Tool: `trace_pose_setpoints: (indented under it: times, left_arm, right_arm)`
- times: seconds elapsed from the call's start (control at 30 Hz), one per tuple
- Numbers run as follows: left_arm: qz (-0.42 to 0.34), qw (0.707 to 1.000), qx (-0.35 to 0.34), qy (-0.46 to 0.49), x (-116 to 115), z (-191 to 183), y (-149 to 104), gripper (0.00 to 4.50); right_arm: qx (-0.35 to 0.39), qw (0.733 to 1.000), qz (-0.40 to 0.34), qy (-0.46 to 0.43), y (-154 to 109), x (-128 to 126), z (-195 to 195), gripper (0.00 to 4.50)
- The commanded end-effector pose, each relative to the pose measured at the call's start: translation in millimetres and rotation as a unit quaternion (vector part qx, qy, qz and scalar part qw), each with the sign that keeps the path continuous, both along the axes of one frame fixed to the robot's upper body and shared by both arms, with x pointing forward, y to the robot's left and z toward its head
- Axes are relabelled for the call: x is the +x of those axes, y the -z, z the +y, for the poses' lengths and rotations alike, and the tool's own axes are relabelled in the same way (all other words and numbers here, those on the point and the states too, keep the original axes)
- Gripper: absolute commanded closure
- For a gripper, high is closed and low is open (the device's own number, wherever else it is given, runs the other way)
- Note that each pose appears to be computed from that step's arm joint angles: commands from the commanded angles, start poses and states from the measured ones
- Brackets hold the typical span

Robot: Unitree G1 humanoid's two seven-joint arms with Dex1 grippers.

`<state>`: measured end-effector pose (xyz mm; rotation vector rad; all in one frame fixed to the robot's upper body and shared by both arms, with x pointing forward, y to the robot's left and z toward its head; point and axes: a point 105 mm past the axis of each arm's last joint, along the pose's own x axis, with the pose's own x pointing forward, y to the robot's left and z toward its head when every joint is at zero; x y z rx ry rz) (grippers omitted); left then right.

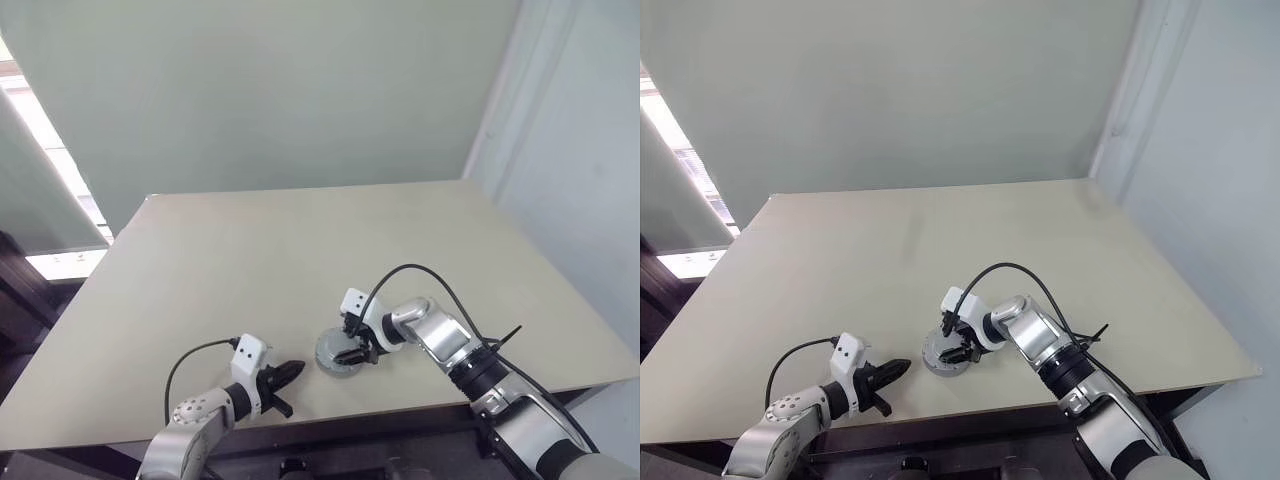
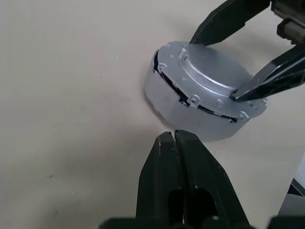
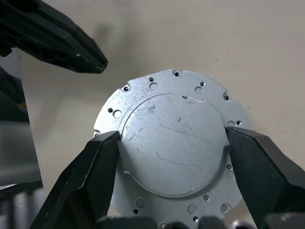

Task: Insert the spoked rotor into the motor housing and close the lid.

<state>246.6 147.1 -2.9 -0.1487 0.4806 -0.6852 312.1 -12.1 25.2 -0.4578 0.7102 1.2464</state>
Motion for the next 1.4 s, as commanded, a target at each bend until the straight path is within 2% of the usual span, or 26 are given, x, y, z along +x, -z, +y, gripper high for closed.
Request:
trace_pose_setpoints:
  times: [0.03,0.6,1.03,1.4]
  left_arm:
    - [-0.021,1.0,-0.001,0.009,3.7,-2.6,-7.0,4.5]
    - [-0.021,1.0,-0.001,0.011,4.6,-5.7,-3.8,4.5]
    - [-0.021,1.0,-0.004,0.008,5.4,-8.1,-3.6,4.5]
    - [-0.021,1.0,-0.006,0.005,5.0,-8.3,-2.9,4.5]
  right_arm:
    - [-0.027,0.999,0.006,0.029,5.5,1.8,-9.4,1.18]
    - [-0.008,0.998,0.028,0.049,-6.2,-1.8,-4.0,1.18]
    - [0.005,0.992,0.005,0.127,-19.6,10.0,2.3,1.18]
    - [-0.008,0.991,-0.008,0.132,-16.5,4.2,9.3,1.18]
